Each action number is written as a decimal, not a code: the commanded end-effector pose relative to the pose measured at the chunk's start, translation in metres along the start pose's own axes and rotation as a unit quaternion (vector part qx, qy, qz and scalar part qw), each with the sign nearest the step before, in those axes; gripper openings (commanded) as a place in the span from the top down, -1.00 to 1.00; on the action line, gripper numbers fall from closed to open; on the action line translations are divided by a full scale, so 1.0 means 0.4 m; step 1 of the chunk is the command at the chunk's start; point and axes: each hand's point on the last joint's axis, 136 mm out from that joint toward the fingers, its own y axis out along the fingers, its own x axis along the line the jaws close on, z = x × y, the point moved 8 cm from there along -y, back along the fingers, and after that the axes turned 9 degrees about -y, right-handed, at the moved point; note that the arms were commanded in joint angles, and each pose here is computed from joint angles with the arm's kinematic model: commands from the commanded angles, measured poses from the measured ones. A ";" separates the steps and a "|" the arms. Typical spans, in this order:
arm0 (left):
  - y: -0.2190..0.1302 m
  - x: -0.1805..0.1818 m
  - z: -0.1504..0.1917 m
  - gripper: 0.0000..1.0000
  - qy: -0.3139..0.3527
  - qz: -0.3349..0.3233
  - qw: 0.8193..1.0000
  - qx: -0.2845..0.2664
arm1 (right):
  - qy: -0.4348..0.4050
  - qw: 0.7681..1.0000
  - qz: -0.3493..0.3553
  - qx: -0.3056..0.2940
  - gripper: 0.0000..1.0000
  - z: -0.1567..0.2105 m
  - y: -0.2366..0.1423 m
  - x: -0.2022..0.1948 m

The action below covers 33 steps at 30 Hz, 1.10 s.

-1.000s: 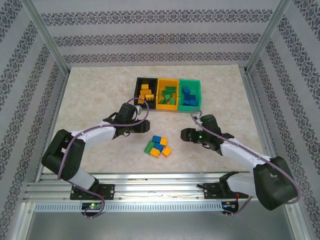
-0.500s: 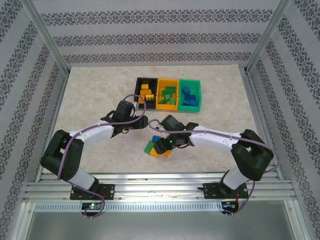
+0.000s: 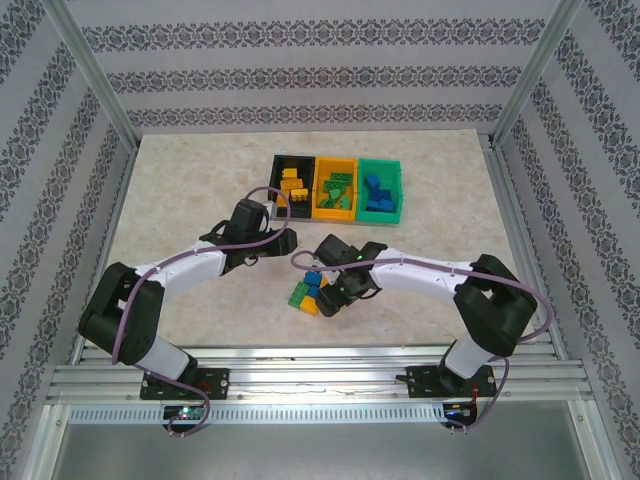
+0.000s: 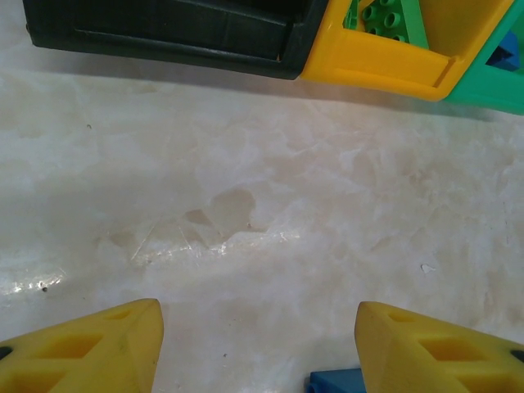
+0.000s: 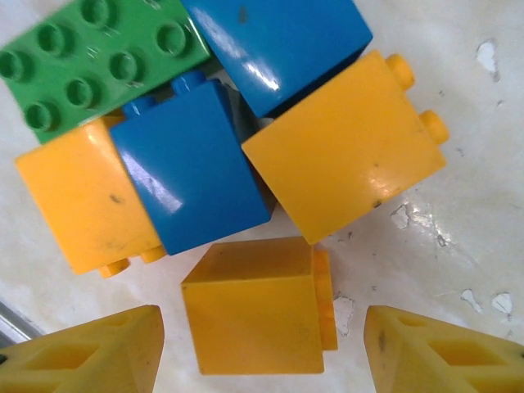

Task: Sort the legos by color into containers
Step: Pick up the lego from the bottom-center of the table.

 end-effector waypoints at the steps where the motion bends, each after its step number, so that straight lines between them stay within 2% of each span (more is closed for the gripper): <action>1: -0.022 -0.004 -0.015 -0.26 -0.009 0.011 1.000 -0.021 | -0.013 0.999 -0.001 0.035 -0.32 0.004 0.027 0.011; 5: -0.023 -0.005 -0.017 -0.26 -0.003 0.010 1.000 -0.019 | -0.018 0.999 -0.002 0.039 -0.28 -0.005 0.043 0.018; 14: -0.034 -0.001 -0.017 -0.25 -0.003 0.003 1.000 -0.027 | -0.025 0.999 -0.013 0.033 0.13 -0.031 0.043 0.019; 18: -0.033 0.004 -0.010 -0.26 -0.003 -0.001 1.000 -0.020 | -0.019 1.000 -0.019 0.015 0.15 -0.036 0.028 0.016; 22: -0.046 0.016 -0.006 -0.24 -0.005 -0.005 0.999 -0.035 | 0.000 0.998 -0.053 -0.036 0.14 -0.056 -0.032 0.009; 26: -0.049 0.036 -0.003 -0.25 -0.013 -0.008 0.999 -0.038 | 0.009 0.994 -0.056 -0.098 0.14 -0.081 -0.101 -0.009; 33: -0.057 0.085 0.014 -0.24 -0.056 -0.001 0.998 -0.036 | 0.021 0.977 -0.071 -0.199 0.10 -0.201 -0.191 -0.052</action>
